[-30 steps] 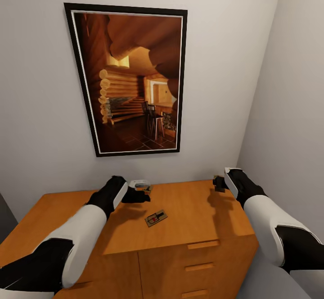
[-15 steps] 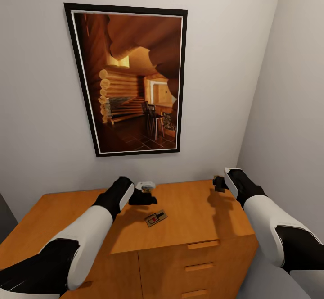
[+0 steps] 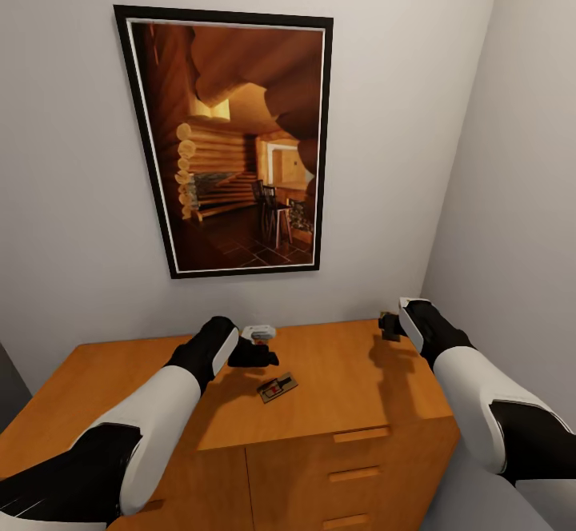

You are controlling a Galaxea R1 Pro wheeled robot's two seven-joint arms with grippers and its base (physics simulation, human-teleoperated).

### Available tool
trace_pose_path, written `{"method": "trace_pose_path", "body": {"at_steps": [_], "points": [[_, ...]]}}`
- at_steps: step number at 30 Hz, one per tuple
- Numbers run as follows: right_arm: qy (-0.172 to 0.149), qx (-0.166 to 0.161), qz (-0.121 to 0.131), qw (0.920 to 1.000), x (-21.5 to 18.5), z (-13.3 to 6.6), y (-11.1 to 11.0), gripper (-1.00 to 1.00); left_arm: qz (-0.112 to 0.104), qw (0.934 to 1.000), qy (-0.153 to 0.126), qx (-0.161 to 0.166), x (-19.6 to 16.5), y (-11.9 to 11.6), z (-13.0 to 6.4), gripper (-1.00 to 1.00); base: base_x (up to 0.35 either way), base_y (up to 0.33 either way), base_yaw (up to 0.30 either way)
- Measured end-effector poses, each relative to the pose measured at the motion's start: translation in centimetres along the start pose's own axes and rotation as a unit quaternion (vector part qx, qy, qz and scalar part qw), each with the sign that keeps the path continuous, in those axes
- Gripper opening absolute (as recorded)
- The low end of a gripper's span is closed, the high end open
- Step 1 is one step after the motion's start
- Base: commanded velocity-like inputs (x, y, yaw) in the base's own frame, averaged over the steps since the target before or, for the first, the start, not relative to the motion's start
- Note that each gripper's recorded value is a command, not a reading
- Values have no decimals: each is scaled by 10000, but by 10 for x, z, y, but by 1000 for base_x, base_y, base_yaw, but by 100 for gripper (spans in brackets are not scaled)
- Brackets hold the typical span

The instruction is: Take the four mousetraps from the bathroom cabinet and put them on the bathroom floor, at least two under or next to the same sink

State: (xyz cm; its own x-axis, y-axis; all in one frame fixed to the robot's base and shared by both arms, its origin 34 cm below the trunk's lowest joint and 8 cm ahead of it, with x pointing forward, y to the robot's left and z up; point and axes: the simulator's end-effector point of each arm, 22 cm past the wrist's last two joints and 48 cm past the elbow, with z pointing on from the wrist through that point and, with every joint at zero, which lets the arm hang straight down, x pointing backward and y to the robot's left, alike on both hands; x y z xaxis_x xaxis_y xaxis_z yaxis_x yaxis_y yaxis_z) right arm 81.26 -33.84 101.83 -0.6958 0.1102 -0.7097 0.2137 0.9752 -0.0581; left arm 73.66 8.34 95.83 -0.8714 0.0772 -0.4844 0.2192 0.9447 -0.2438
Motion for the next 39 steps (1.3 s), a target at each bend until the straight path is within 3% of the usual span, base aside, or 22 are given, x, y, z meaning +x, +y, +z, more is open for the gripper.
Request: {"method": "trace_pose_path", "body": {"at_steps": [13, 33, 39], "points": [[1, -2, -2, 10000, 0, 0, 0, -100, 2, 10000, 11, -15, 0, 1, 0, 100, -180, 0, 0], [-2, 20, -7, 10000, 0, 0, -1, -100, 8, 10000, -3, -10, 0, 0, 0, 100, -11, 0, -1], [-2, 90, -13, 10000, 0, 0, -4, -100, 10, 10000, -4, -11, 0, 0, 0, 100, 0, 0, -190]]}}
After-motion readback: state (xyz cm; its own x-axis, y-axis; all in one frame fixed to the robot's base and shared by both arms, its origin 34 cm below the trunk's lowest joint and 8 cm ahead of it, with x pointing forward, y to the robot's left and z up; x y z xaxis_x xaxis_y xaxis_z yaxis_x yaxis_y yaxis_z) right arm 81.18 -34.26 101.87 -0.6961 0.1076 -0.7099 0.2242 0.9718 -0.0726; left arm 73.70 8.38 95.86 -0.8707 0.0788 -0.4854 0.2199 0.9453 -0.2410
